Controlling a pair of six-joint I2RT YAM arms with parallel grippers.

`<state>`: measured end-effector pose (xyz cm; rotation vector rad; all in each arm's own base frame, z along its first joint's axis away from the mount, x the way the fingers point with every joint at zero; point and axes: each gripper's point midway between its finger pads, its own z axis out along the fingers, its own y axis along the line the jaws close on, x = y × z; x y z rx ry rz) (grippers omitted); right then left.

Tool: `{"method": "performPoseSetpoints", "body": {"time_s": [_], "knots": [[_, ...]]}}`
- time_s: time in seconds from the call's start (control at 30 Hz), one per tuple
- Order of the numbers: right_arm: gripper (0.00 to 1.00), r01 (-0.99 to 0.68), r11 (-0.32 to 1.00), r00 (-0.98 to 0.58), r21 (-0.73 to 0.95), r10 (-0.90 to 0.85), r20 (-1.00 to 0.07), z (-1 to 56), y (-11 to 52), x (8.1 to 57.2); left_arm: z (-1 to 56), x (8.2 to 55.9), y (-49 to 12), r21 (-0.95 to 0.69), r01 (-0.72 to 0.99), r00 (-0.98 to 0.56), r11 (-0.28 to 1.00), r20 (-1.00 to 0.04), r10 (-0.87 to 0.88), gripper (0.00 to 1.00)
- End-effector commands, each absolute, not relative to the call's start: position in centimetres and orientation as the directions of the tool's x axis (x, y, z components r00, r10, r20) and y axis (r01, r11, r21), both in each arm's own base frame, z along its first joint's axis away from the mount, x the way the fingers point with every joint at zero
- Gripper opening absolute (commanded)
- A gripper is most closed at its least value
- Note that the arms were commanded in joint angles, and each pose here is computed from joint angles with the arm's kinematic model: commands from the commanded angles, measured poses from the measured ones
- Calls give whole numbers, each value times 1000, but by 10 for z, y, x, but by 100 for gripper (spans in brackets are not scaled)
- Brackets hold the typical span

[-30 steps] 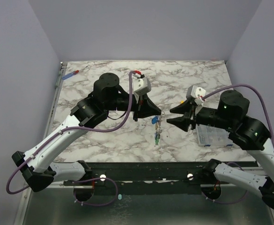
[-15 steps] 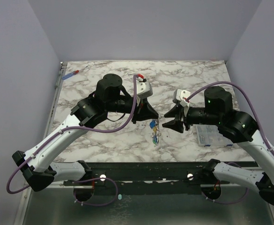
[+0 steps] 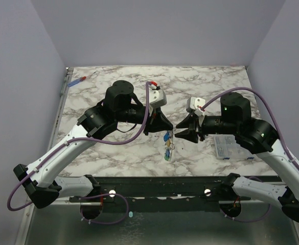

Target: Put the keys on the keyring

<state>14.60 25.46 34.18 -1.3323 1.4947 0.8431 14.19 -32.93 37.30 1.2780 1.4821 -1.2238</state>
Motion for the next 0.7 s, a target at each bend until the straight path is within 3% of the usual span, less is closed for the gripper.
{"method": "performPoseSetpoints", "body": {"time_s": [0.0,0.67], "knots": [[41,-982,150,65,-115,-304,-950,355,260,145,384,136,-330,-132,991,-125,-26,-976,178,0],[22,-981,160,59,-113,-310,-949,348,266,153,379,134,-333,-148,988,-136,-47,-973,187,0]]}}
